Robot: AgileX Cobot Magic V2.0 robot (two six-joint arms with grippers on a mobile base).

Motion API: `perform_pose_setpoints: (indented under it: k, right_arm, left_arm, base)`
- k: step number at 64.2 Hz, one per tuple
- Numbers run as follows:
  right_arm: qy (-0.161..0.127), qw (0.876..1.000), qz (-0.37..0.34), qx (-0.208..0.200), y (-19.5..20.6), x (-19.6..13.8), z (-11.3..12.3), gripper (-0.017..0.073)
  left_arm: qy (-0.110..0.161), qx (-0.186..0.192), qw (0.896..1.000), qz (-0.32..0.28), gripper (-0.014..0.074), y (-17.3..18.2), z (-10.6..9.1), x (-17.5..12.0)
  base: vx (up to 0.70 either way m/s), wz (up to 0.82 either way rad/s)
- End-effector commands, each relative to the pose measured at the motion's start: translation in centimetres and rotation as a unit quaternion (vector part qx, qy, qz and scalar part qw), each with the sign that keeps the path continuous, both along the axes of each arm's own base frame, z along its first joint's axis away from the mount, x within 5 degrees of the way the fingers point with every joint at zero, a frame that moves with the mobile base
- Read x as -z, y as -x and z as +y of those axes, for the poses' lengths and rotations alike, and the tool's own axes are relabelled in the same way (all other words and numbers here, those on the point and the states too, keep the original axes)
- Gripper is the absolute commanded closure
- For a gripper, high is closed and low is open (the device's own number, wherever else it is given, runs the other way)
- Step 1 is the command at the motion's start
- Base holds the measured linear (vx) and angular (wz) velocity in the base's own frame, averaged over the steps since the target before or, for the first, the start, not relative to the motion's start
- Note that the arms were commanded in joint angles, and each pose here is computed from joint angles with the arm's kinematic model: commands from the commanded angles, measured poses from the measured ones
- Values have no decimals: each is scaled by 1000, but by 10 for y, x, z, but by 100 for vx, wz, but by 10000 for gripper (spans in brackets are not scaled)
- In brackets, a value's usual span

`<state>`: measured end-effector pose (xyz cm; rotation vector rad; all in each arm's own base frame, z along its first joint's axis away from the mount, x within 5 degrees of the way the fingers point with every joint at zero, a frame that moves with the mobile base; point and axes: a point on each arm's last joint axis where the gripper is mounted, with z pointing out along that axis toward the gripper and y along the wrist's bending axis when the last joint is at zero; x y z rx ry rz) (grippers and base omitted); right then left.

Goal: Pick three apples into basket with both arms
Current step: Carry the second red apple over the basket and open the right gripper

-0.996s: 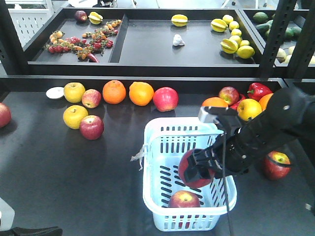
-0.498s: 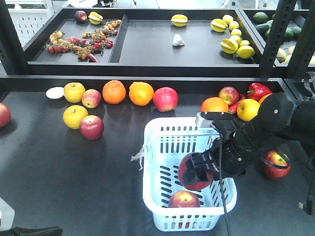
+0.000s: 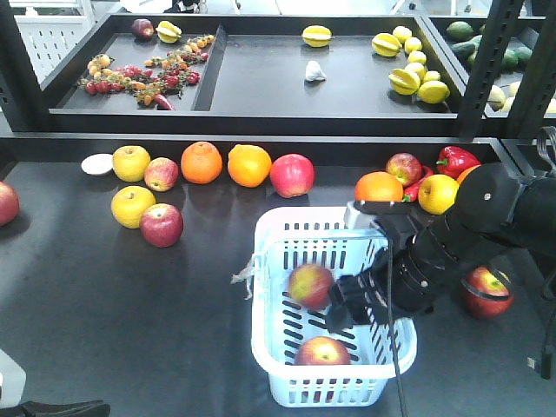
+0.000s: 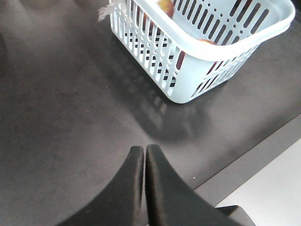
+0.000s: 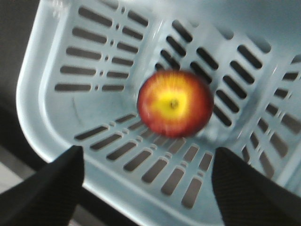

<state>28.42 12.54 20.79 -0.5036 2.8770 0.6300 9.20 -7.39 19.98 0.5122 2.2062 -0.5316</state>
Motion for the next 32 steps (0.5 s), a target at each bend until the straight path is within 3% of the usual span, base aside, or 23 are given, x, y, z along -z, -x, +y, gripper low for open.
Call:
perform_pose_setpoints:
  k: [1,18,32]
  right_arm:
    - [-21,1000,-12,-14,8,-25,0,140]
    - [-30,995,-95,-27,34,-77,-10,566]
    - [42,982,-169,-74,57,-105,-29,567]
  left_arm:
    - [28,-12,999,-28,601,-5,-3,-12]
    - [28,-12,999,-28,601,-5,-3,-12]
    - [28,-12,999,-28,601,-5,-3,-12]
  base:
    - [0,0]
    - [0,0]
    - [0,0]
